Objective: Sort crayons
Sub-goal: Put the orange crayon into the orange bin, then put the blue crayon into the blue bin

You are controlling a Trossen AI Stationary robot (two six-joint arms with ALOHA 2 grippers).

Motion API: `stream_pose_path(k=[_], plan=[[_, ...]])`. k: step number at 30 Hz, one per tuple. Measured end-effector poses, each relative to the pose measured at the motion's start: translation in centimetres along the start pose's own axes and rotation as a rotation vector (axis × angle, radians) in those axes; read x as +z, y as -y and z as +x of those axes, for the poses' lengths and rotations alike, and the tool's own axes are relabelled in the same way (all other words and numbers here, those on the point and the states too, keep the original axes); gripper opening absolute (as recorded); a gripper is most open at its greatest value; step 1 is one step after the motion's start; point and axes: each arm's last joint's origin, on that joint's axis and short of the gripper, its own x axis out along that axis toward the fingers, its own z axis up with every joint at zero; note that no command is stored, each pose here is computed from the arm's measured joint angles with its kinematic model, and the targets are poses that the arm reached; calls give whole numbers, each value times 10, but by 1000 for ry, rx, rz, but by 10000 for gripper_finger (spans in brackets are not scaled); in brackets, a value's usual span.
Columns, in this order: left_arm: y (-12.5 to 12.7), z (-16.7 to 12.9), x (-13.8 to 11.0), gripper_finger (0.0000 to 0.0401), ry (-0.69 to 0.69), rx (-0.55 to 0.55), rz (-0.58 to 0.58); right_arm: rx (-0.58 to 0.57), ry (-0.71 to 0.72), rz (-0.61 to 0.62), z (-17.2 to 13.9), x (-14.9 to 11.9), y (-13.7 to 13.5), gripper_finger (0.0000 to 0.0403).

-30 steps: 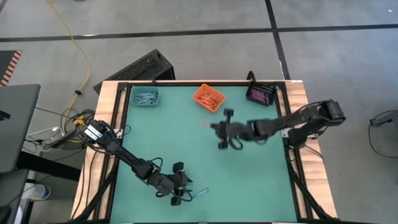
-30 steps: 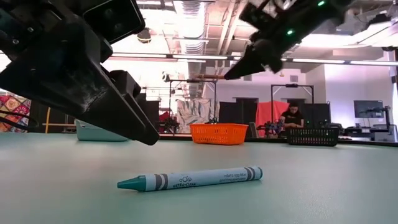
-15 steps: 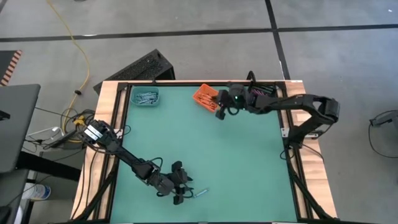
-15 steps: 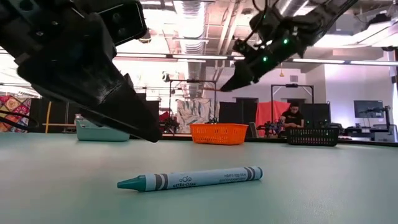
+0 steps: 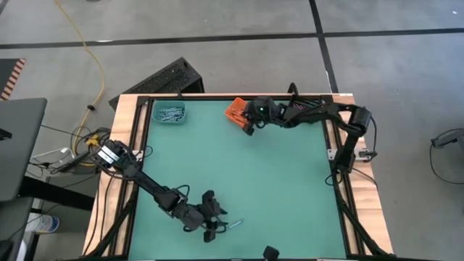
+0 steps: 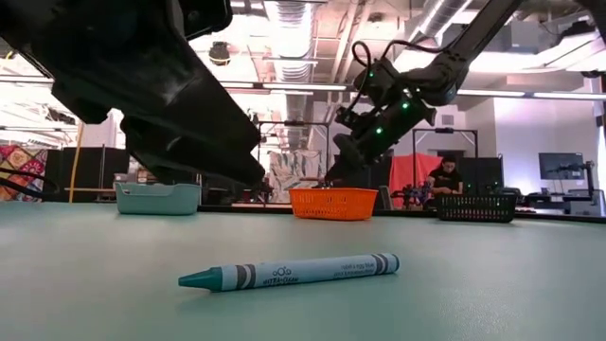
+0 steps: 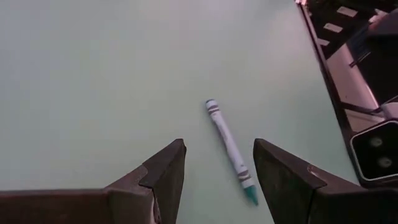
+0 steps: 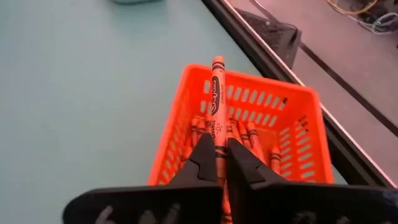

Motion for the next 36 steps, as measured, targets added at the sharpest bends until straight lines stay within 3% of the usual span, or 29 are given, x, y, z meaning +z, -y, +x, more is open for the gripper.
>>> stream_pose_path(k=[4, 11, 19, 26, 36], plan=[[3, -1, -2, 178, -16, -21, -12, -41, -23, 12, 2, -2, 3, 32], [23, -7, -4, 178, -41, -54, -10, -89, -47, 2, -14, 5, 11, 105], [65, -16, 17, 178, -5, 2, 94, -6, -41, -11, -39, 19, 3, 172], [76, -22, 16, 178, 23, 52, 91, 95, -99, -99, -68, 25, -28, 170], [72, 17, -13, 178, -6, 138, 94, 240, -22, -229, -122, 38, -88, 142]])
